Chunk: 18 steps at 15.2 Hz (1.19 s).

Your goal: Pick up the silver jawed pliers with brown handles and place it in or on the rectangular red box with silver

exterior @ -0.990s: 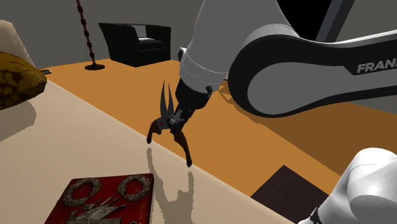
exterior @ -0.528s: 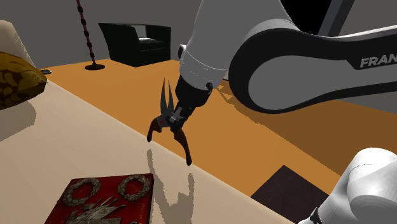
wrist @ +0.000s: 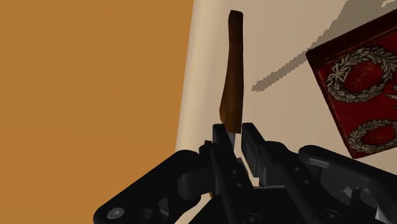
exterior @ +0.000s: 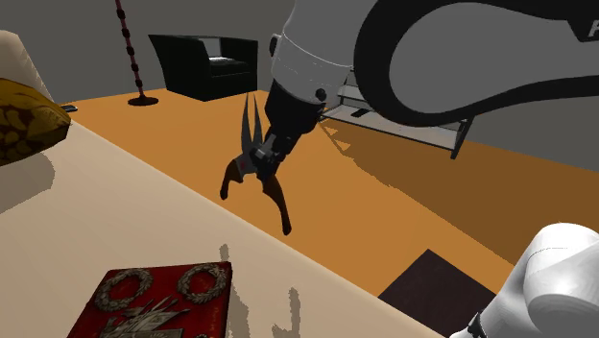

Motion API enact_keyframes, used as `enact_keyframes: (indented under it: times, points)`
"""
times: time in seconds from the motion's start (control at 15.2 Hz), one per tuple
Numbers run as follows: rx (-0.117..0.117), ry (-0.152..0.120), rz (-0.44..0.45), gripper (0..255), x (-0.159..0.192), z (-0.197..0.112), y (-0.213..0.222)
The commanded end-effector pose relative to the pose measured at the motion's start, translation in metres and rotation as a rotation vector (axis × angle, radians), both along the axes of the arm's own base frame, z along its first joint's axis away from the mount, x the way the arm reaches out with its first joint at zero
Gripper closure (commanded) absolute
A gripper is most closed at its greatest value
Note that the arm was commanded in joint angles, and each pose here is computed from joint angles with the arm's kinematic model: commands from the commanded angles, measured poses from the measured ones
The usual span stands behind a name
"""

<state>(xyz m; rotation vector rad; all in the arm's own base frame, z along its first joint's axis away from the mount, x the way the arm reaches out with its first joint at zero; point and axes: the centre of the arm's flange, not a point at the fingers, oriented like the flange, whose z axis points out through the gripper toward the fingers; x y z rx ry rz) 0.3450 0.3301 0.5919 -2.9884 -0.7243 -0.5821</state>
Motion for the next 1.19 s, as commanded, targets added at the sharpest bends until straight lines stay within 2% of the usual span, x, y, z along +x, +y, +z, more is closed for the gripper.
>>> enact_keyframes:
  times: [0.0,1.12]
  points:
    - [0.0,0.0,0.0,255,0.0,0.01,0.001]
    - [0.0,0.0,0.0,255,0.0,0.1,0.001]
